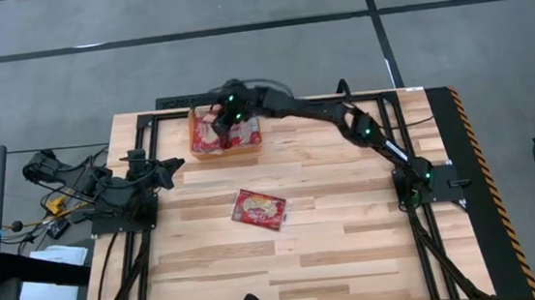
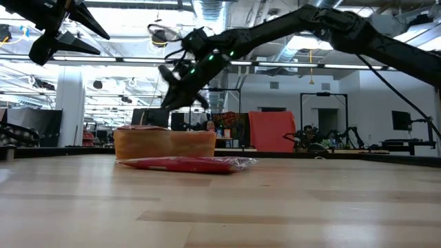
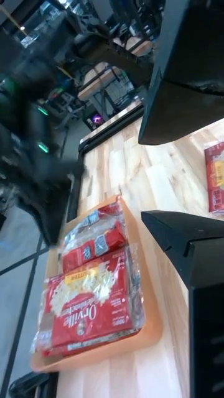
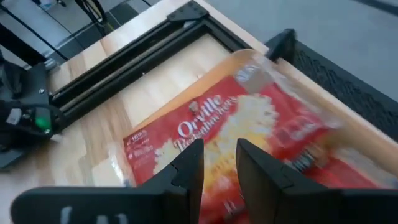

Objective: Sort popcorn bags into baskets
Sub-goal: Put the popcorn bag into the orange bin

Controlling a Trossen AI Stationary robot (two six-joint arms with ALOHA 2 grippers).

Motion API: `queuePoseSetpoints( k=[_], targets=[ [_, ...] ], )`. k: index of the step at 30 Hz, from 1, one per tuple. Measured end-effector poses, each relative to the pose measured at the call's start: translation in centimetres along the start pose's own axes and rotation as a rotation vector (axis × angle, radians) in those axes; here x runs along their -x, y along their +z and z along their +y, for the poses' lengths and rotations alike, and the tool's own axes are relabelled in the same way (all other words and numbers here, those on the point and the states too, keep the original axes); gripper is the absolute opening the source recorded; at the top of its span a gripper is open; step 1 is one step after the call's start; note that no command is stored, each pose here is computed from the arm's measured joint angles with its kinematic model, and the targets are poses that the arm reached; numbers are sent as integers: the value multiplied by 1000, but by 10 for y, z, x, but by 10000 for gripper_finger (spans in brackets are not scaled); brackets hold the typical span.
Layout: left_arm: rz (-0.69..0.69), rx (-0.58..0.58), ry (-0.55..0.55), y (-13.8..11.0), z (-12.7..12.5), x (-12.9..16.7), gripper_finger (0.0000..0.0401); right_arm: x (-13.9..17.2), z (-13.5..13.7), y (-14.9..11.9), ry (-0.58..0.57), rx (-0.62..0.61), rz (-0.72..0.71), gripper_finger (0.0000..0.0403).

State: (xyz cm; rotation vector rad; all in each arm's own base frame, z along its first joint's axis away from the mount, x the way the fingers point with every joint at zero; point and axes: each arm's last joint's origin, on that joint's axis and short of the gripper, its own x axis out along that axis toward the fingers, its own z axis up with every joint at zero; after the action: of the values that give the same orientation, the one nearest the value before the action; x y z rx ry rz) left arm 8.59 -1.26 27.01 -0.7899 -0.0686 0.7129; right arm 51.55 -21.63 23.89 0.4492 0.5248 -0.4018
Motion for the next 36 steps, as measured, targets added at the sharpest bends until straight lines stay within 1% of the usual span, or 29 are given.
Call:
queuePoseSetpoints(
  k=[1,4,6,8,11,13,15,17,21,23,25,28,31,32,33,35,36],
  targets=[
    [9,1,-4,0,0,0,173,12,1,6,19,5,23,118],
    [43,-9,-17,-2,-1,-1,173,59,6,25,99,2,121,118],
    [65,-37,-19,-6,-2,-2,173,84,12,24,143,5,238,118],
    [96,-63,-13,-12,-1,-5,173,97,22,10,146,32,389,119],
    [167,-75,-10,-24,1,-9,173,116,36,-11,114,51,609,123],
    [213,-85,-4,-32,2,-12,173,135,48,-22,83,49,741,130],
    [251,-93,3,-40,4,-14,173,148,62,-34,38,58,832,140],
    [292,-78,0,-49,6,-18,173,159,79,-50,-3,78,885,153],
    [384,-25,-73,-69,9,-24,173,186,108,-79,-33,58,906,182],
    [399,11,-115,-78,10,-27,173,198,113,-96,-47,12,902,196],
    [396,45,-147,-84,12,-30,173,207,113,-115,-77,-77,898,208],
    [384,92,-175,-92,14,-34,173,220,113,-141,-79,-245,785,223],
    [372,136,-209,-100,13,-37,173,220,108,-167,-50,-379,631,233],
    [376,141,-216,-102,13,-38,173,218,106,-175,-35,-393,584,234],
    [381,139,-215,-105,12,-40,173,215,102,-182,-26,-382,542,235],
    [389,136,-217,-110,10,-43,173,205,97,-191,10,-288,460,234],
    [395,137,-221,-113,8,-44,173,200,93,-194,7,-236,441,233]
  ],
)
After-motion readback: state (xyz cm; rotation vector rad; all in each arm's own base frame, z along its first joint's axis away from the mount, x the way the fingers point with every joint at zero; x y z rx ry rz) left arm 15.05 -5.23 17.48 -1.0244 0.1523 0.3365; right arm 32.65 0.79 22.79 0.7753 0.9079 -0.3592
